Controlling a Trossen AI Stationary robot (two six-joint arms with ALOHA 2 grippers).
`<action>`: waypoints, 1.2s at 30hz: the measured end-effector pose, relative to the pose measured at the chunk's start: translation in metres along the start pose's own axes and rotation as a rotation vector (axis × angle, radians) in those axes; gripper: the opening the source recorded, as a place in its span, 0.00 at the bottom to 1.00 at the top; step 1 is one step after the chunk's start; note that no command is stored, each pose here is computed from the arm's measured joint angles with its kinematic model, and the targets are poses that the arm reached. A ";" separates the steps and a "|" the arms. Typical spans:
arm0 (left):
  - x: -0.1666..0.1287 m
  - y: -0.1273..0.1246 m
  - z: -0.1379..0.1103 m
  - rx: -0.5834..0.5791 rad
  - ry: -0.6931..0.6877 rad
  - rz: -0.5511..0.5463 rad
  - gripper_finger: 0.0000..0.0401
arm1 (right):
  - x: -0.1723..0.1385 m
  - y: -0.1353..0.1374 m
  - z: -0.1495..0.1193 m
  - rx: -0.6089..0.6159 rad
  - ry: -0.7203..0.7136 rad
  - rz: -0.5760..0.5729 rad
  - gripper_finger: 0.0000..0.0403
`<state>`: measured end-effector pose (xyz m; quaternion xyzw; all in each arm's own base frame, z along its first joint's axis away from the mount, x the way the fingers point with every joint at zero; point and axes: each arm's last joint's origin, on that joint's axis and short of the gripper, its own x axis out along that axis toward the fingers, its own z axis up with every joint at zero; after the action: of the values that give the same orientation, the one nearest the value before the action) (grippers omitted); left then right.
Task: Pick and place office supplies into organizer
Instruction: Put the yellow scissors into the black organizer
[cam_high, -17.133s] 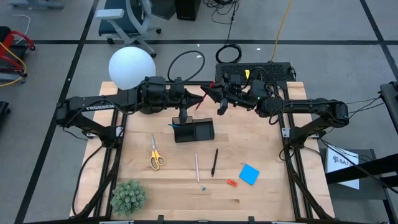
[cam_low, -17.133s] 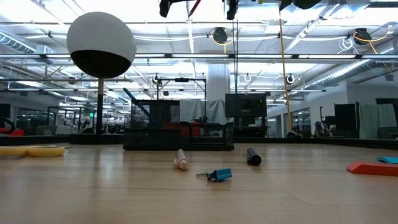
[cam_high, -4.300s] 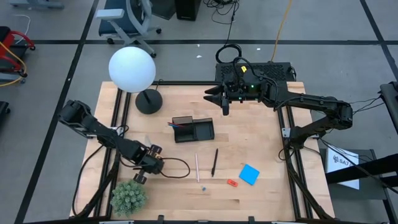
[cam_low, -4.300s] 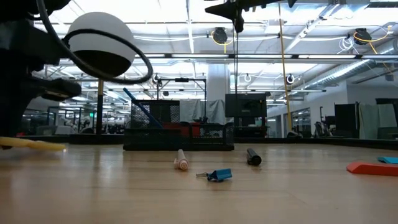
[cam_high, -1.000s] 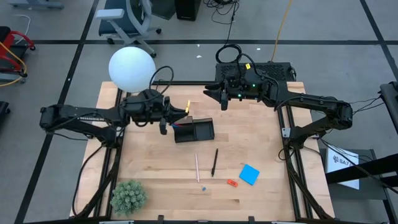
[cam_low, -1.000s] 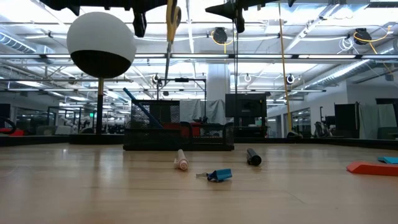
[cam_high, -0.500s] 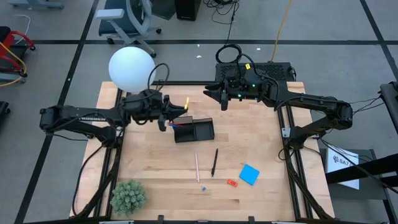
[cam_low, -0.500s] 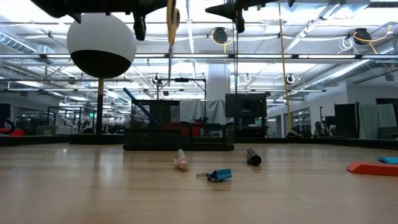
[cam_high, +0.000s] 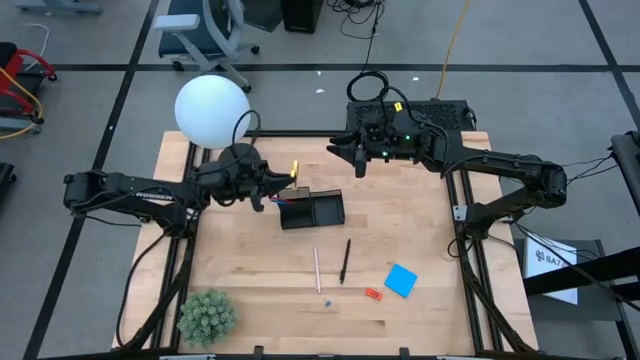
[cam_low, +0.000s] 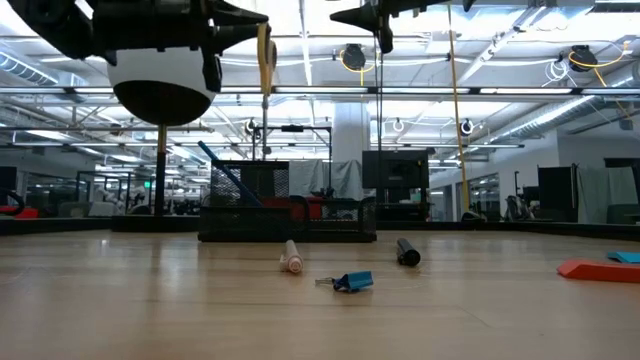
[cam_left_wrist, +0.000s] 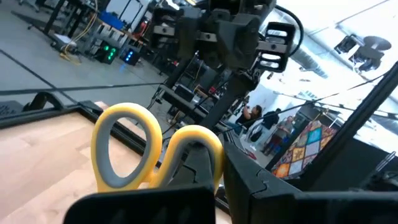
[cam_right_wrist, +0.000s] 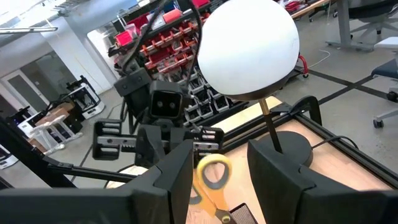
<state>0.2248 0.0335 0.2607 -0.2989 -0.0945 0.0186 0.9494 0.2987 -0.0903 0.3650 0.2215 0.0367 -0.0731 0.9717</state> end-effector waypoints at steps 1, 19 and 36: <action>-0.001 0.001 -0.001 0.007 0.002 0.001 0.00 | 0.001 0.000 -0.001 0.002 0.004 -0.002 0.36; -0.019 0.024 -0.029 0.013 0.088 0.093 0.00 | 0.010 -0.006 -0.008 0.015 0.032 -0.017 0.36; -0.021 0.030 -0.037 -0.002 0.141 0.170 0.10 | 0.010 -0.006 -0.008 0.014 0.030 -0.018 0.36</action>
<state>0.2115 0.0358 0.2103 -0.3073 -0.0019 0.0779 0.9484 0.3073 -0.0932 0.3543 0.2291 0.0527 -0.0787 0.9688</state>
